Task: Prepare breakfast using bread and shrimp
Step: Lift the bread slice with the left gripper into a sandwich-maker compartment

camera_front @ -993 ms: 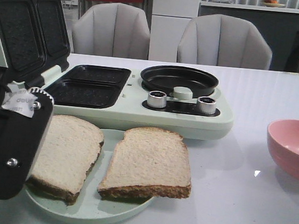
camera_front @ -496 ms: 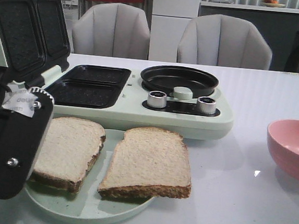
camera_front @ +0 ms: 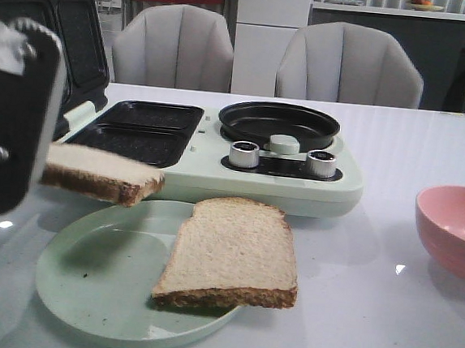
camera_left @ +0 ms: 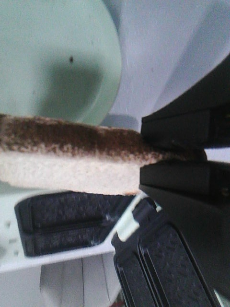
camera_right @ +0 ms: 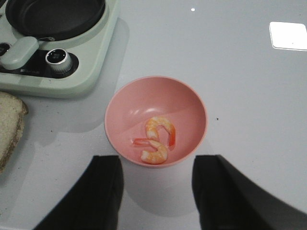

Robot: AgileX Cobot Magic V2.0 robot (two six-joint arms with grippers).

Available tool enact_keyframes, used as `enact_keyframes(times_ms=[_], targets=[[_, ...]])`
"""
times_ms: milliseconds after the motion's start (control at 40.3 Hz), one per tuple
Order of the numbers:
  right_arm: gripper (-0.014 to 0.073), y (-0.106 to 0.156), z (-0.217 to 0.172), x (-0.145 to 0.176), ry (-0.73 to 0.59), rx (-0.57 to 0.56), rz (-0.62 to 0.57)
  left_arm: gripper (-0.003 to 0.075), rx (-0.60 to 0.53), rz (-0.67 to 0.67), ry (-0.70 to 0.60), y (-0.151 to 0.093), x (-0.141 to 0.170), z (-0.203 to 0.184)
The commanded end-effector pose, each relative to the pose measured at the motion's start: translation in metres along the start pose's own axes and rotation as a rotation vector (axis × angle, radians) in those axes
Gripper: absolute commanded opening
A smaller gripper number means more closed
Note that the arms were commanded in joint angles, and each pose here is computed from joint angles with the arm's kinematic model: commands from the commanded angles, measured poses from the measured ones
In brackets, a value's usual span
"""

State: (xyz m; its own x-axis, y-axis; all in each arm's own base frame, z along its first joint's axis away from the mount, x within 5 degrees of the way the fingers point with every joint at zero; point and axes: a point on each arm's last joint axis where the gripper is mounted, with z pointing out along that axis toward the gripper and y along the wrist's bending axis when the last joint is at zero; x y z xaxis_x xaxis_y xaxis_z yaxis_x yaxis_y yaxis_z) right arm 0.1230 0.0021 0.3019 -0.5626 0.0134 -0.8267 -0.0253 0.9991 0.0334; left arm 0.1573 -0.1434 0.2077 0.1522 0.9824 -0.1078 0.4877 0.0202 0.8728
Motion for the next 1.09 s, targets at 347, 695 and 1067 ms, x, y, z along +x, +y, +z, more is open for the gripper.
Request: enact_keyframes(times_ms=[347,695,1067], targets=[[0.0454,0.000,-0.005,-0.015,-0.093,0.003,-0.006,0.0099,-0.297,-0.068,-0.063,0.079,-0.012,-0.013],[0.0454,0.000,-0.005,-0.015,-0.093,0.003,-0.006,0.0099,-0.225,-0.115,-0.006,0.116,-0.008,0.047],[0.0454,0.000,-0.005,-0.015,-0.093,0.003,-0.006,0.0099,-0.170,-0.142,0.003,0.149,-0.005,0.120]])
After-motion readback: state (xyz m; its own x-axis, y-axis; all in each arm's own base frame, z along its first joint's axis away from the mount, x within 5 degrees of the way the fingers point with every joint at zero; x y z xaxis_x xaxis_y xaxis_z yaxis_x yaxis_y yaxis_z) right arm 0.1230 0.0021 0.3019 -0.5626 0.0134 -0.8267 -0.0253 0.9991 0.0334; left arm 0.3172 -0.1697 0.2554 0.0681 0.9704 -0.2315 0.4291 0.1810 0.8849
